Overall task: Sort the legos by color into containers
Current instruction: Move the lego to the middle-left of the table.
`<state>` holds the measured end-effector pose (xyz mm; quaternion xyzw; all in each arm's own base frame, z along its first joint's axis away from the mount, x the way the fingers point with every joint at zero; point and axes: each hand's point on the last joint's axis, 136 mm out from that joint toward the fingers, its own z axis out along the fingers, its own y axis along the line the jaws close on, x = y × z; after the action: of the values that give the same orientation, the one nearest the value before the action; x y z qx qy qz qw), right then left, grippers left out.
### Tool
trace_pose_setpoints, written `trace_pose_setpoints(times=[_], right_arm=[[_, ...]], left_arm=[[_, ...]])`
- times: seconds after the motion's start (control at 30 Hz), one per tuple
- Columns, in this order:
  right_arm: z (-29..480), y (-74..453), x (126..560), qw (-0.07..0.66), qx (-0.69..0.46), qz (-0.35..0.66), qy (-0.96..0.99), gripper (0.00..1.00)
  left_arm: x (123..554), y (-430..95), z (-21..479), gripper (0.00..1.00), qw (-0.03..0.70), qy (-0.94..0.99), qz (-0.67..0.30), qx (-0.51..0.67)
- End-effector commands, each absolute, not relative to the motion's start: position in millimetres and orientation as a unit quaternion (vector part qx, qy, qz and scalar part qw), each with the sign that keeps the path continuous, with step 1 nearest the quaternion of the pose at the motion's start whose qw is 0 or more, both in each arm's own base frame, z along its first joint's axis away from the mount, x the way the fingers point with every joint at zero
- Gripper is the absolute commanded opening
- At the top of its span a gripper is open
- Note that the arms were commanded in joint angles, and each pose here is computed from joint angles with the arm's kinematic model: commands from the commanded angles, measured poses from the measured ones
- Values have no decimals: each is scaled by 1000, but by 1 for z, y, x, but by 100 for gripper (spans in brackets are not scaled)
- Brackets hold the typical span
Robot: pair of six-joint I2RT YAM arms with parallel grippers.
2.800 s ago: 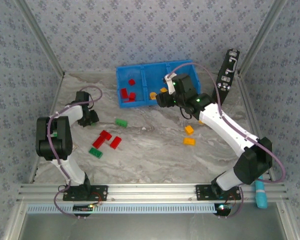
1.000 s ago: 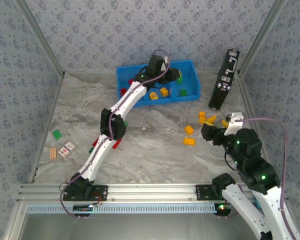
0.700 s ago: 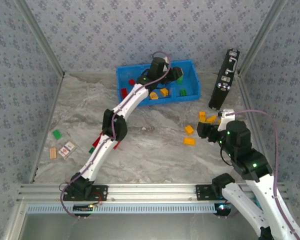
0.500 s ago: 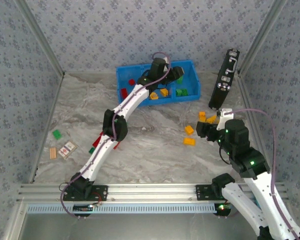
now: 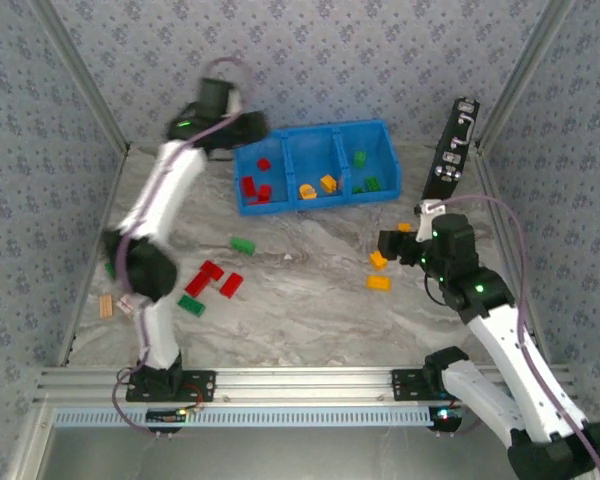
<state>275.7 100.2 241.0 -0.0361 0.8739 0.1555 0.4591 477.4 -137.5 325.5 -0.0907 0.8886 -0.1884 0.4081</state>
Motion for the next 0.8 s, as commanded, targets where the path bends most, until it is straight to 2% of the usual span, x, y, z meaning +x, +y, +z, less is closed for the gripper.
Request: trace_pose_setpoints(times=[0.0,0.13,0.33,0.57,0.7,0.77], right_arm=[[258,117,290,476,-69,183,857,84],[264,132,303,469,-95,199,855,84],[264,143,311,451,-128,205,859,84],[250,146,312,436,-133,210,865,84],[240,145,312,430,-122,211,869,84],[237,144,313,427,-119,209,872,84]], left_arm=[[421,-45,283,64,385,902,-97,-170],[347,29,228,64,343,898,-54,-270],[284,68,162,71,270,896,-32,-350],[266,102,119,74,231,895,-40,-379],[271,111,101,74,200,909,-37,-364],[281,121,98,74,209,910,-31,-357]])
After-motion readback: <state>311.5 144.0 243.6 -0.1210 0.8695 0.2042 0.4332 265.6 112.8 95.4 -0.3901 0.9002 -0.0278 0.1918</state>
